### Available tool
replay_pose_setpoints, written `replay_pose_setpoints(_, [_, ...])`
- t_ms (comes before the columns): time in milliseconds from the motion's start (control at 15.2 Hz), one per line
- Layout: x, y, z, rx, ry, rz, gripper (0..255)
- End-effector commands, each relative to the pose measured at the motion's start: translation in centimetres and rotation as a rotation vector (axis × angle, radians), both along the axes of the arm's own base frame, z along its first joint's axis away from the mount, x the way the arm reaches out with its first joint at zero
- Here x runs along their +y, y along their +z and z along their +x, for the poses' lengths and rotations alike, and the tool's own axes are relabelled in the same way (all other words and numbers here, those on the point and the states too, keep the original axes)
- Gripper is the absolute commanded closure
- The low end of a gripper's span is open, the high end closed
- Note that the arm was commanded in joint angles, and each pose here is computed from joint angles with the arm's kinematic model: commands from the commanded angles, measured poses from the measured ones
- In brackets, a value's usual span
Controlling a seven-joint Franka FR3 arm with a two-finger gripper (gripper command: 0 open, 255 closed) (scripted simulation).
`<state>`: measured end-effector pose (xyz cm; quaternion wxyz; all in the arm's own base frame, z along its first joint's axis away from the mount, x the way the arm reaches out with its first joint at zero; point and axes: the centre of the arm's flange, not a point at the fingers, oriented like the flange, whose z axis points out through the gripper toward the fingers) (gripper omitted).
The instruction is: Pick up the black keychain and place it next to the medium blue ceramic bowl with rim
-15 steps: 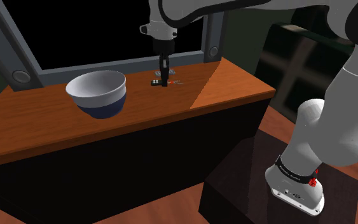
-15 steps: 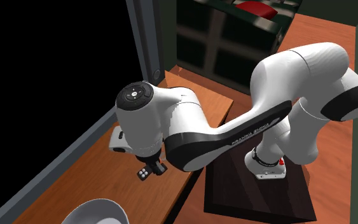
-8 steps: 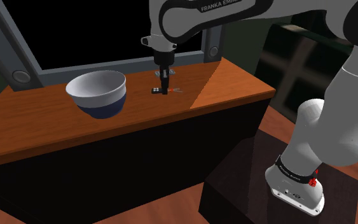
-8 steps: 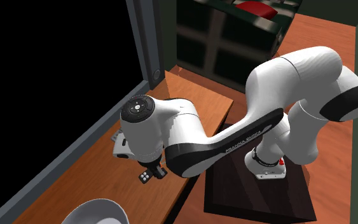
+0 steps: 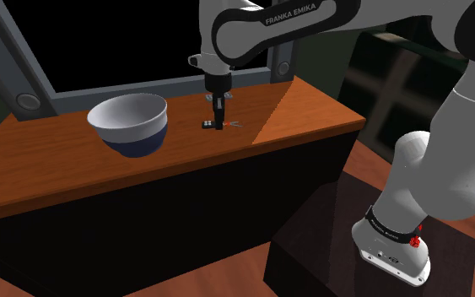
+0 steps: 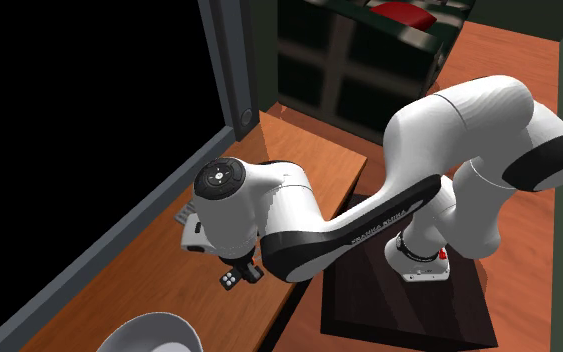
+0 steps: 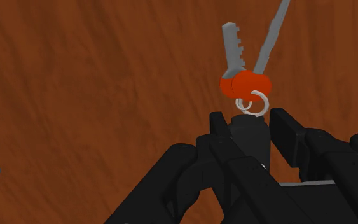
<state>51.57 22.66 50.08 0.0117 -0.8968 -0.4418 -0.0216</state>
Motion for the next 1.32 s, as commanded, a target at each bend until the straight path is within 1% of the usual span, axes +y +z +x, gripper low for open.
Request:
replay_pose_setpoints(0, [0.0,0.0,0.0,0.0,0.0,0.0,255])
replay_pose_setpoints(66, [0.0,0.0,0.0,0.0,0.0,0.0,255])
replay_pose_setpoints(132, [0.0,0.0,0.0,0.0,0.0,0.0,0])
replay_pose_setpoints(462, [0.0,0.0,0.0,0.0,0.0,0.0,0])
replay_pose_setpoints(726, [-0.2,5.0,-0.1,0.0,0.0,0.0,0])
replay_pose_setpoints(1254, [-0.2,5.0,-0.1,0.0,0.0,0.0,0])
